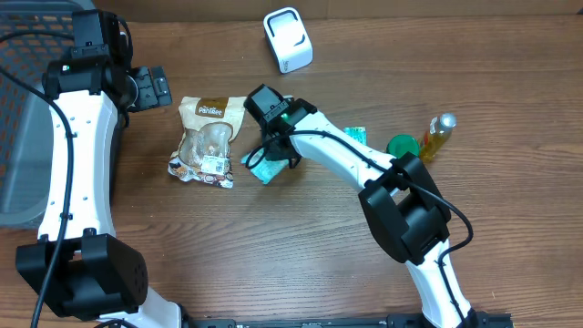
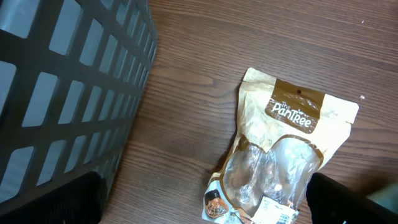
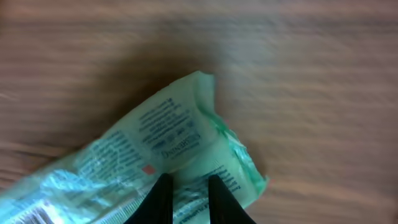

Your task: Scan the item barcode

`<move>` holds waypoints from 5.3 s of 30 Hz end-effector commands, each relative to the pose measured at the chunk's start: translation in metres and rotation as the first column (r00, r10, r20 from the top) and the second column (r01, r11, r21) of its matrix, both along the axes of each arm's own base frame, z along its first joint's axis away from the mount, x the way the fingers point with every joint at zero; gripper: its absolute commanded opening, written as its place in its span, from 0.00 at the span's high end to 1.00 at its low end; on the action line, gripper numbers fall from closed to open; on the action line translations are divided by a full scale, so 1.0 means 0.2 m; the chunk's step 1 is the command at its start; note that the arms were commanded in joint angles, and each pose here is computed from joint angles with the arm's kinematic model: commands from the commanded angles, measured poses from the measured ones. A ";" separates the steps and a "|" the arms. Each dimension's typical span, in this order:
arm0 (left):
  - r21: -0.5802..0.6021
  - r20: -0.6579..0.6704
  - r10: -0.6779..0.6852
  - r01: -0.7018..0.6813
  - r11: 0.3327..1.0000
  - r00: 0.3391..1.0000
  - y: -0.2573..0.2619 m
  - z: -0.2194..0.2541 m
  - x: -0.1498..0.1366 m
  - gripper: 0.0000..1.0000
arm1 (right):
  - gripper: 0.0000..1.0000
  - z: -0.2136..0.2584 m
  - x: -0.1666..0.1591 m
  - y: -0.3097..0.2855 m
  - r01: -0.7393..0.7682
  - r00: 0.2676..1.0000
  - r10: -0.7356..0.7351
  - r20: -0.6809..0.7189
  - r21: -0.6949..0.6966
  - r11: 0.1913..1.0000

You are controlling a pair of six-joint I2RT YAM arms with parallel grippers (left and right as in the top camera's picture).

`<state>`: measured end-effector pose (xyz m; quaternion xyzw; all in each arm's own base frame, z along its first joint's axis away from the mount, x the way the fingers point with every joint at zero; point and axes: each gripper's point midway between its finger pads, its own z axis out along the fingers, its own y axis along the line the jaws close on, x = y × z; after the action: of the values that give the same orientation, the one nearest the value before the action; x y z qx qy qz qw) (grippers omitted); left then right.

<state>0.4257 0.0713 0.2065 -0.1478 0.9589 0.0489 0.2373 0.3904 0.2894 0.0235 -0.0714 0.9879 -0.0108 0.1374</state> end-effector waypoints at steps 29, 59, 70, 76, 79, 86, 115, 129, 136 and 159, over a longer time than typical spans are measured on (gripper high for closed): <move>0.015 0.015 0.011 -0.011 1.000 1.000 0.03 0.03 0.01 0.00 | 0.48 0.14 -0.12 0.04 -0.398 0.916 0.400 -0.020 0.052 0.916; 0.015 0.015 0.011 -0.011 1.000 1.000 0.03 0.03 0.01 0.00 | 0.39 -0.14 -0.13 0.03 -0.465 0.880 0.463 -0.109 0.007 0.885; 0.015 0.015 0.011 -0.011 1.000 1.000 0.03 0.03 0.01 0.00 | 0.37 0.17 -0.01 0.12 -0.389 0.921 0.387 0.037 0.067 0.919; 0.015 0.015 0.011 -0.011 1.000 1.000 0.03 0.03 0.01 0.00 | 0.42 0.15 -0.05 0.11 -0.198 0.979 0.203 -0.020 0.128 0.972; 0.015 0.015 0.011 -0.011 1.000 1.000 0.03 0.03 0.01 0.00 | 0.43 0.14 -0.07 0.11 -0.134 0.989 0.141 -0.038 0.141 0.981; 0.015 0.015 0.011 -0.011 1.000 1.000 0.03 0.03 0.01 0.00 | 0.43 0.13 -0.08 0.12 -0.126 0.990 0.133 -0.042 0.141 0.982; 0.015 0.015 0.011 -0.011 1.000 1.000 0.03 0.03 0.01 0.00 | 0.00 0.30 -0.06 0.05 -0.094 0.993 0.106 -0.047 0.209 0.973; 0.015 0.015 0.011 -0.011 1.000 1.000 0.03 0.03 0.01 0.00 | 0.00 0.30 -0.06 0.05 -0.094 0.993 0.106 -0.046 0.209 0.973; 0.015 0.015 0.011 -0.011 1.000 1.000 0.03 0.03 0.01 0.00 | 0.00 0.30 -0.06 0.05 -0.095 0.993 0.107 -0.046 0.209 0.973; 0.015 0.015 0.011 -0.011 1.000 1.000 0.03 0.03 0.01 0.00 | 0.00 0.30 -0.06 0.05 -0.095 0.993 0.107 -0.046 0.209 0.973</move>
<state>0.4256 0.0713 0.2065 -0.1480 0.9589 0.0488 0.2371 0.3716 0.2957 0.0595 -0.1092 0.9861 0.0848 0.0923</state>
